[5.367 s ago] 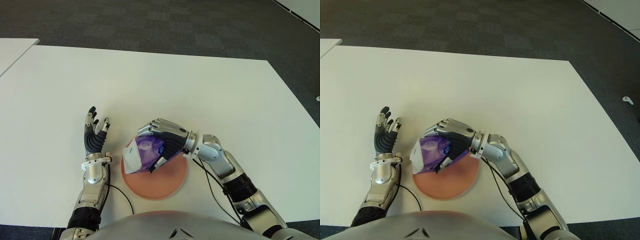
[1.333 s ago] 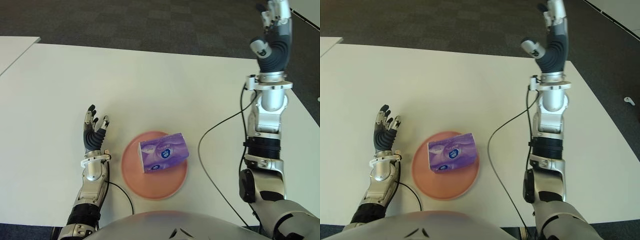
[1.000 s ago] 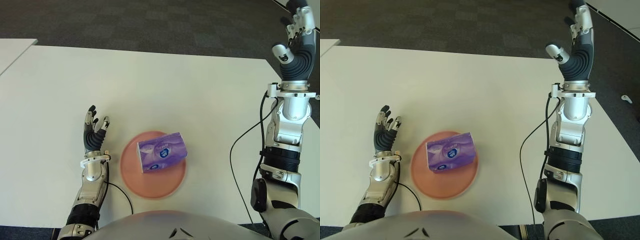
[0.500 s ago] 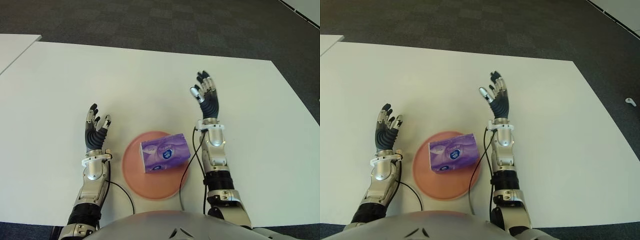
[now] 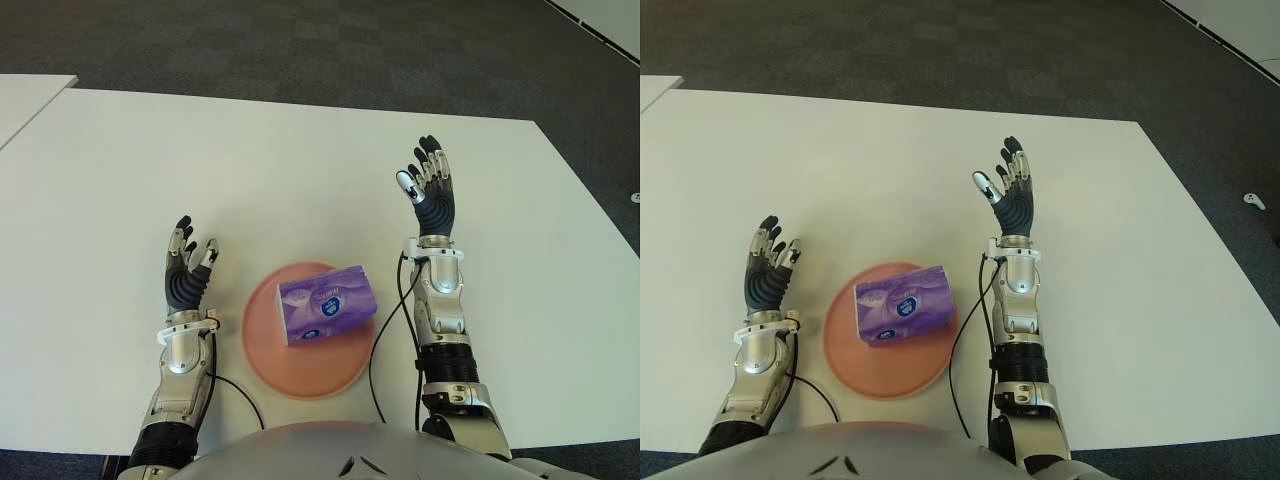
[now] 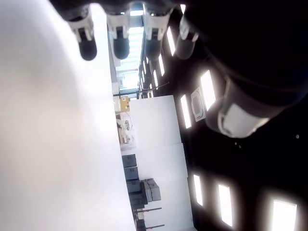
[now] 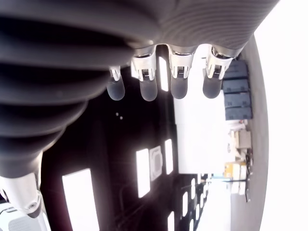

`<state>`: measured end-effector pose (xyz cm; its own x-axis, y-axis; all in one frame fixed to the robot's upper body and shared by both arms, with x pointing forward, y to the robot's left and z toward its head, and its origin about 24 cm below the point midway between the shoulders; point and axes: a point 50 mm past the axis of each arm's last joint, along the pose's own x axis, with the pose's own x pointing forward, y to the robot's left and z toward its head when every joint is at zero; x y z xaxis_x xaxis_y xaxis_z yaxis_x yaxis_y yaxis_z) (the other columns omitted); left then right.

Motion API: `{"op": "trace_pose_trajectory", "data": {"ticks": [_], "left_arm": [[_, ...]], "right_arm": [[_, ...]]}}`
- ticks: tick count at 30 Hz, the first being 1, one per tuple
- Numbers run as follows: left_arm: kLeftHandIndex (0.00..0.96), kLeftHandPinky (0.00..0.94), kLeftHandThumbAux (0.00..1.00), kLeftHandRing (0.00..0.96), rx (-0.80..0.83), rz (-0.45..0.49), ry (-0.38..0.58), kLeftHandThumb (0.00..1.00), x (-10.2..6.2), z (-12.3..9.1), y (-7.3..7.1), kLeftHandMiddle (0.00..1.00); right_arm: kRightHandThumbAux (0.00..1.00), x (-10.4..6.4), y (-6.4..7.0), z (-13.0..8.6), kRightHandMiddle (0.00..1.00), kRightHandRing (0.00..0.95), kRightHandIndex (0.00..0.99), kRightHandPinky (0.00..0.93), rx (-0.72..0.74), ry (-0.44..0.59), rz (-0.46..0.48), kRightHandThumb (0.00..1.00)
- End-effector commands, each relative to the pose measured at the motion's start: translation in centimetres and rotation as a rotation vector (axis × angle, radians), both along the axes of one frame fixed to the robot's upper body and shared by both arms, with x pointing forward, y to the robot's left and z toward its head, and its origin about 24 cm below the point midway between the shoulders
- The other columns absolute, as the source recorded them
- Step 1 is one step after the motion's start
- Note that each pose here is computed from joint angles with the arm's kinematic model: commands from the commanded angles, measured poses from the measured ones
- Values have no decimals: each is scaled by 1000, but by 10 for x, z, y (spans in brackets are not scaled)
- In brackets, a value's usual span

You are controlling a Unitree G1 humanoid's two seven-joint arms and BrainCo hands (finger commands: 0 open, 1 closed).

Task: Put the tissue paper into the plate.

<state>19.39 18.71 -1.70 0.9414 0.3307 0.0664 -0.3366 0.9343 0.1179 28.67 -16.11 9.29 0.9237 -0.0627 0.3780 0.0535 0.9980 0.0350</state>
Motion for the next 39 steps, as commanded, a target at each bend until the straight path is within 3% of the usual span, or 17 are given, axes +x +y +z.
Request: {"op": "trace_pose_trajectory", "data": {"ticks": [1, 8, 10, 12, 14, 26, 32, 39], "left_arm": [[0, 0, 550, 0, -13, 9, 162, 0, -25, -28, 1, 0], [0, 0, 542, 0, 1, 7, 161, 0, -26, -27, 1, 0], [0, 0, 540, 0, 6, 6, 160, 0, -26, -27, 2, 0], [0, 0, 540, 0, 7, 6, 159, 0, -26, -28, 2, 0], [0, 0, 542, 0, 7, 6, 158, 0, -26, -28, 2, 0], [0, 0, 540, 0, 17, 8, 165, 0, -25, -28, 3, 0], [0, 0, 542, 0, 19, 9, 165, 0, -26, -27, 4, 0], [0, 0, 571, 0, -8, 24, 166, 0, -25, -26, 6, 0]], "right_arm": [[578, -2, 1, -5, 0, 0, 0, 0, 6, 31, 0, 0], [578, -3, 2, -4, 0, 0, 0, 0, 6, 31, 0, 0], [574, -9, 0, -16, 0, 0, 0, 0, -12, 92, 24, 3], [556, -25, -7, -47, 0, 0, 0, 0, -60, 262, 90, 22], [542, -32, -9, -58, 0, 0, 0, 0, -75, 326, 117, 38], [527, -34, -8, -57, 0, 0, 0, 0, -74, 341, 128, 56], [504, -42, -10, -61, 0, 0, 0, 0, -132, 310, 68, 47], [484, -42, -10, -63, 0, 0, 0, 0, -84, 344, 74, 47]]}}
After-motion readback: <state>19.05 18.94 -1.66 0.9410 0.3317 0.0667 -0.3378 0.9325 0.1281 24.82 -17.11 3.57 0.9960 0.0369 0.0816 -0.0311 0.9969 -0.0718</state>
